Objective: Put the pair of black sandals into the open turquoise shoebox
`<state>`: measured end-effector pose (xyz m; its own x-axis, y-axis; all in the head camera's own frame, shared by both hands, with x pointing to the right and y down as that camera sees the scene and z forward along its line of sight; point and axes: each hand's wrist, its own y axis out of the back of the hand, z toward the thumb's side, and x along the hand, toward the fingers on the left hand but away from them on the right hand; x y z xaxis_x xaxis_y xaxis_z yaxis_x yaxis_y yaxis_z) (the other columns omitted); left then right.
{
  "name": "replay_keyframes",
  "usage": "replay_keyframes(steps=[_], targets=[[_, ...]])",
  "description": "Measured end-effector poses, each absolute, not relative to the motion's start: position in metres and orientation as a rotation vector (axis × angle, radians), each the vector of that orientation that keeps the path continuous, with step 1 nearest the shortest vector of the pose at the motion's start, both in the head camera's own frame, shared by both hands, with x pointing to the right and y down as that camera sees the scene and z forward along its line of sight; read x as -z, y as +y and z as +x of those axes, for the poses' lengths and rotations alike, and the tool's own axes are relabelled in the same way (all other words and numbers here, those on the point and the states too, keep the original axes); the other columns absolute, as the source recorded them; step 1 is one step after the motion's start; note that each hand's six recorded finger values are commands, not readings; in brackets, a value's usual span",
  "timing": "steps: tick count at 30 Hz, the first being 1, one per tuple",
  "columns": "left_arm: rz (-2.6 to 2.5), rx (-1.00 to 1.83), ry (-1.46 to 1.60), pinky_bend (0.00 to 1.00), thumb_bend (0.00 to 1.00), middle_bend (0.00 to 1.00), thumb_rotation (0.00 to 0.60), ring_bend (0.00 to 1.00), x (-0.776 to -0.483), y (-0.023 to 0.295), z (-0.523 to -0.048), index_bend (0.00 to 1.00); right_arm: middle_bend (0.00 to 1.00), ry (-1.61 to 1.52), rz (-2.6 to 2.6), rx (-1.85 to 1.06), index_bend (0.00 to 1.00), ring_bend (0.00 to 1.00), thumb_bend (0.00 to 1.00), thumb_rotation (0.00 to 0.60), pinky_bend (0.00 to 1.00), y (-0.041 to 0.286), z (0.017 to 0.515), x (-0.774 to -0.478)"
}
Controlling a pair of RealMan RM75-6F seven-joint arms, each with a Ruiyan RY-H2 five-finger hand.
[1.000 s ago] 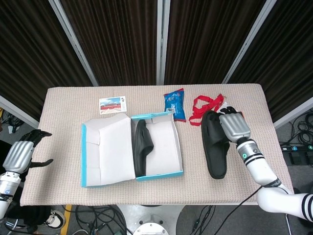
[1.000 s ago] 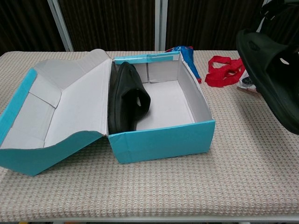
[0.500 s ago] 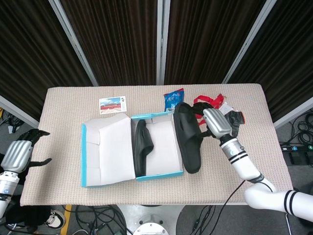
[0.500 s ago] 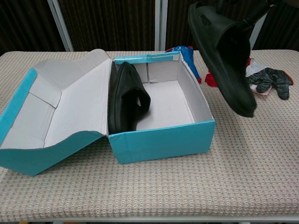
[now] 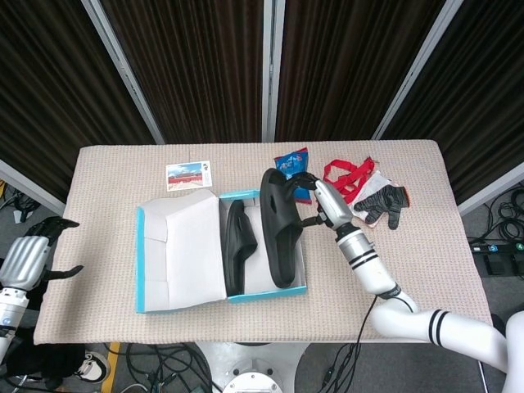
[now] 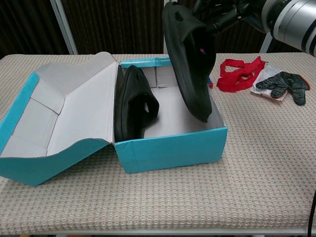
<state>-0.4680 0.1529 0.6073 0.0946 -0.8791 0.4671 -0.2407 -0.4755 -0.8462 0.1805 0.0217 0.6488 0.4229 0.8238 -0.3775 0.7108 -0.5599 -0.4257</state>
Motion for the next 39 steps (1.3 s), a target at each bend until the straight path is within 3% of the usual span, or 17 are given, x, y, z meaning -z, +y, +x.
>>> replay_keyframes(steps=[15, 32, 39], targets=[[-1.791, 1.412, 1.108, 0.2, 0.12, 0.23, 0.6, 0.12, -0.609, 0.154, -0.473, 0.24, 0.49, -1.471, -2.601, -0.892, 0.54, 0.18, 0.11, 0.6, 0.23, 0.03, 0.176, -0.703], [-1.786, 1.415, 1.113, 0.2, 0.12, 0.23, 0.6, 0.12, -0.61, 0.155, -0.476, 0.24, 0.47, -1.282, -2.633, -0.966, 0.53, 0.17, 0.08, 0.6, 0.23, 0.04, 0.161, -0.721], [-1.787, 1.418, 1.115, 0.2, 0.12, 0.23, 0.6, 0.12, -0.61, 0.155, -0.477, 0.24, 0.23, -1.175, -2.653, -0.98, 0.25, 0.0, 0.0, 0.6, 0.12, 0.04, 0.159, -0.718]])
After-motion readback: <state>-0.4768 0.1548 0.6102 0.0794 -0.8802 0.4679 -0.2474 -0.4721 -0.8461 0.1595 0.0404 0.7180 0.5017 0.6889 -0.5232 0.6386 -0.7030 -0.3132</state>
